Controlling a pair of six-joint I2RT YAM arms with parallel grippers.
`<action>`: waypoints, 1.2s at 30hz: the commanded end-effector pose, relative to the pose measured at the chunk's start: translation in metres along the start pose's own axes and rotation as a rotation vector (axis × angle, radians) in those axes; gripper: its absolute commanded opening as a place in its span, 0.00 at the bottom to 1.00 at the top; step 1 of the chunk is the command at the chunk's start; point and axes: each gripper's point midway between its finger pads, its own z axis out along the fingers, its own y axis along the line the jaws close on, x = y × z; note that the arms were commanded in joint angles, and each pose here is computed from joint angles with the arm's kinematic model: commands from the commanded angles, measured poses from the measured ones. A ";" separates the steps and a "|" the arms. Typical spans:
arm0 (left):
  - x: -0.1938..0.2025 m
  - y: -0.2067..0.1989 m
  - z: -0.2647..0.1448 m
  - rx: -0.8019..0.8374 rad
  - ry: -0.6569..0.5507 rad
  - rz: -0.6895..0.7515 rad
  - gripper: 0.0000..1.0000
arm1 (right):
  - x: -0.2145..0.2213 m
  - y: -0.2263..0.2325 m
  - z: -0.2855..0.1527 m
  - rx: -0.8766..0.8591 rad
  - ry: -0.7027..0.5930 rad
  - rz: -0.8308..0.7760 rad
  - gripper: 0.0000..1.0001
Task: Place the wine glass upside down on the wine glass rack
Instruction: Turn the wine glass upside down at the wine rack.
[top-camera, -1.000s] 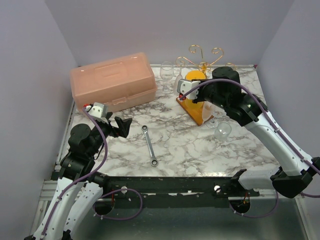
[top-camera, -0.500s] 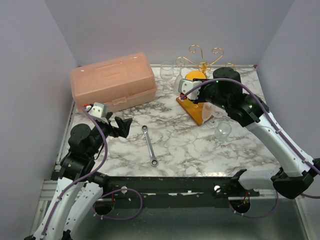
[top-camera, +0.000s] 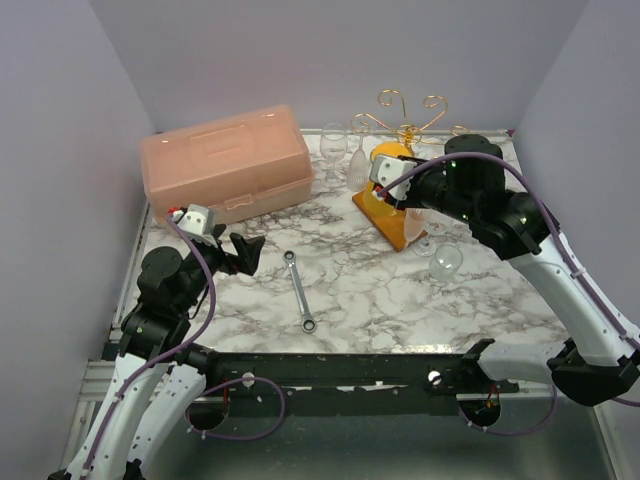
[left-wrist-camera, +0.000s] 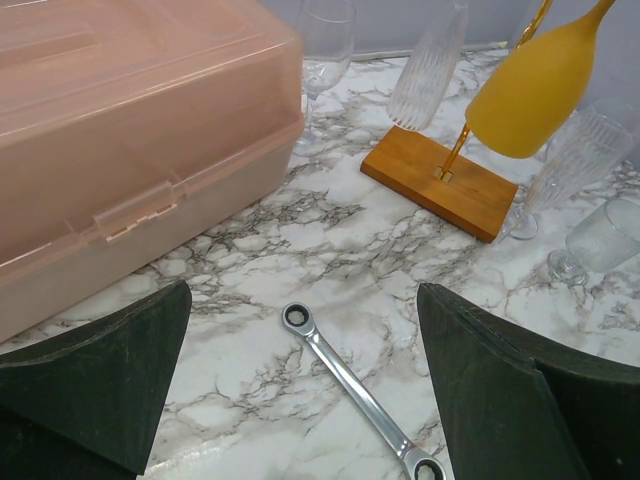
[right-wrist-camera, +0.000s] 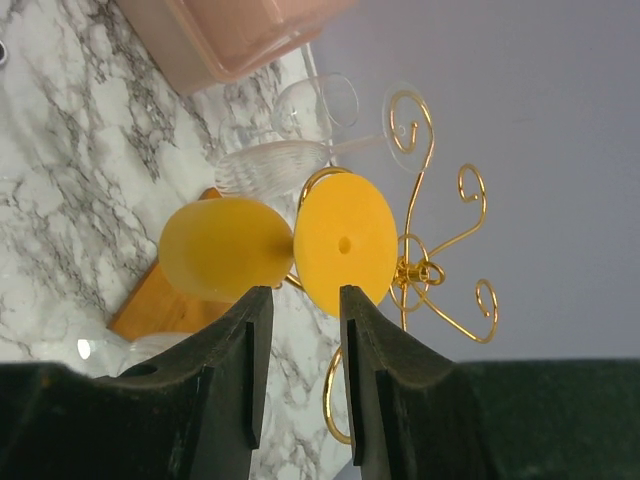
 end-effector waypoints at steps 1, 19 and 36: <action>0.002 -0.001 0.002 0.014 -0.003 -0.007 0.99 | -0.014 0.001 -0.018 -0.030 -0.079 0.085 0.40; 0.001 -0.003 0.002 0.024 -0.003 -0.013 0.98 | -0.013 -0.015 -0.068 0.014 -0.207 0.310 0.40; 0.001 -0.005 0.001 0.038 -0.002 -0.016 0.98 | 0.017 -0.009 -0.093 0.092 -0.192 0.437 0.40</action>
